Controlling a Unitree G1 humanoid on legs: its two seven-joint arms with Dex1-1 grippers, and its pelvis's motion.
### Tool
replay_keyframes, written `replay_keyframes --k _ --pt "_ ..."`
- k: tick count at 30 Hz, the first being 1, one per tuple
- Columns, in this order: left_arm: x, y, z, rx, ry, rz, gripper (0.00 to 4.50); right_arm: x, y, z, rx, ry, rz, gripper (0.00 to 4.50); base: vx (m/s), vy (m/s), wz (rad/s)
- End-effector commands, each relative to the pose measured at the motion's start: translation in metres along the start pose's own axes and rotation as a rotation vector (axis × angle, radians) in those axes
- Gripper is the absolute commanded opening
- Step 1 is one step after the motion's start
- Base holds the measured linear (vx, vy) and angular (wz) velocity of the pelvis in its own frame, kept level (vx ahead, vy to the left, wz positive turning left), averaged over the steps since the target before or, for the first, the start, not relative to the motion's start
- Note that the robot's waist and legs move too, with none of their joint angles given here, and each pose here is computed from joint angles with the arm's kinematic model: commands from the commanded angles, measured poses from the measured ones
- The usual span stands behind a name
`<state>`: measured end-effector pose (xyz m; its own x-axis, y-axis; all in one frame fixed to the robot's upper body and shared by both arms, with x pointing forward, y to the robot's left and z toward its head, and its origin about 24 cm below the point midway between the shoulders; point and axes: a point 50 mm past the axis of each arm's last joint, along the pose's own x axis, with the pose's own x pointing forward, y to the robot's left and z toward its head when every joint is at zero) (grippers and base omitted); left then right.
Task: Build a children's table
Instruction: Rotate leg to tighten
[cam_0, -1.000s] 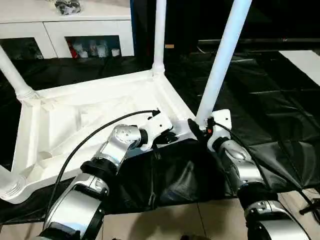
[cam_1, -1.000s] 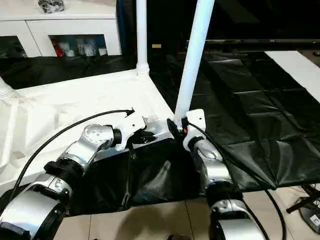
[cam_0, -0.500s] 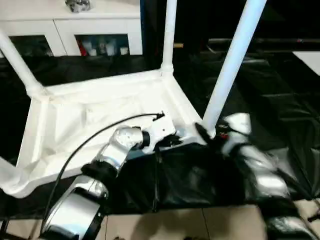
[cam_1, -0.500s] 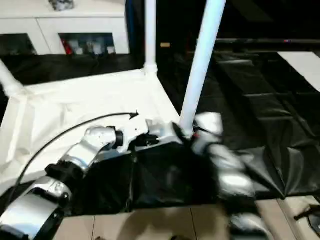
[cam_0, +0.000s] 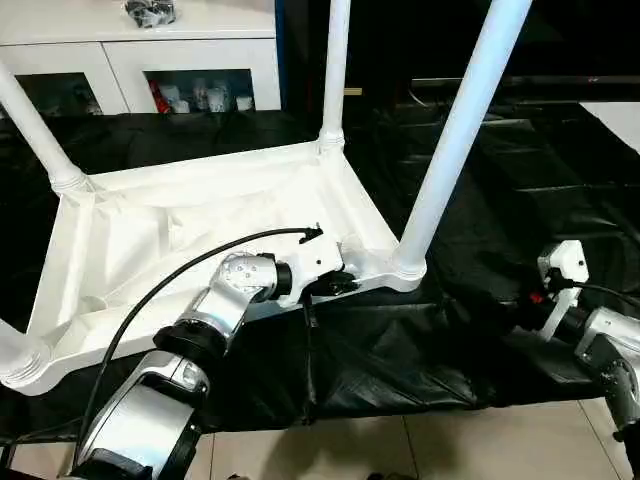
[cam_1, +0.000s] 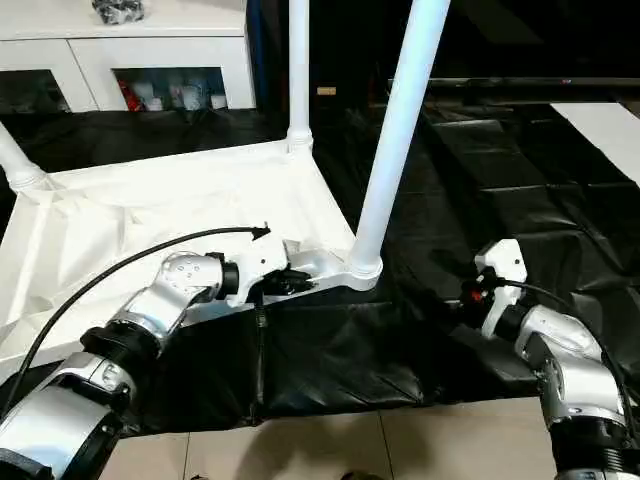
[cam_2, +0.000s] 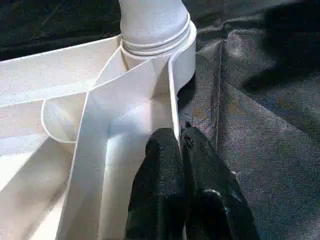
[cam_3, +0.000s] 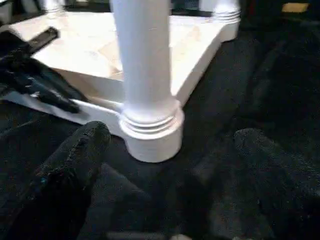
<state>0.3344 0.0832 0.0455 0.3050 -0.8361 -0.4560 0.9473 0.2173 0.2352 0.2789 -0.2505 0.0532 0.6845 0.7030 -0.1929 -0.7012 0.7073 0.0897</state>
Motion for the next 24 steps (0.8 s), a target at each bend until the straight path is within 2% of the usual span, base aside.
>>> replay_keyframes --k 1,4,5,6,8,9,15,16,20,22,24 --pt "0.001 -0.009 -0.008 0.015 0.037 -0.088 0.0 0.014 0.004 0.005 -0.038 0.005 0.052 4.48 0.0 0.0 0.0" --pt "-0.002 -0.01 -0.009 0.022 0.033 -0.125 0.0 0.037 0.007 0.006 -0.119 0.033 0.036 4.48 0.0 0.0 0.0" --pt "-0.002 -0.01 -0.009 0.023 0.032 -0.129 0.0 0.039 0.007 0.006 -0.125 0.035 0.032 4.48 0.0 0.0 0.0" --pt "-0.004 -0.011 -0.009 0.027 0.032 -0.144 0.0 0.052 0.008 0.008 -0.149 0.047 0.008 4.48 0.0 0.0 0.0" --pt "-0.005 -0.011 -0.01 0.032 0.035 -0.151 0.0 0.061 0.009 0.011 -0.156 0.048 0.003 4.48 0.0 0.0 0.0" --pt "-0.006 -0.011 -0.011 0.034 0.04 -0.152 0.0 0.068 0.015 0.014 -0.16 0.047 0.05 4.48 0.0 0.0 0.0" --pt "-0.009 -0.008 -0.012 0.038 0.051 -0.144 0.0 0.077 0.02 0.02 -0.16 0.036 0.113 4.1 0.0 0.0 0.0" --pt "-0.011 -0.007 -0.012 0.038 0.052 -0.142 0.0 0.079 0.021 0.02 -0.165 0.037 0.133 3.89 0.0 0.0 0.0" --pt "-0.013 -0.005 -0.013 0.034 0.055 -0.145 0.0 0.082 0.022 0.021 -0.161 0.051 0.177 3.7 0.0 0.0 0.0" --pt "-0.014 -0.005 -0.013 0.031 0.056 -0.154 0.0 0.082 0.024 0.019 -0.149 0.065 0.208 3.35 0.0 0.0 0.0" --pt "-0.016 -0.004 -0.014 0.028 0.056 -0.165 0.0 0.081 0.025 0.017 -0.142 0.084 0.237 3.3 0.0 0.0 0.0"
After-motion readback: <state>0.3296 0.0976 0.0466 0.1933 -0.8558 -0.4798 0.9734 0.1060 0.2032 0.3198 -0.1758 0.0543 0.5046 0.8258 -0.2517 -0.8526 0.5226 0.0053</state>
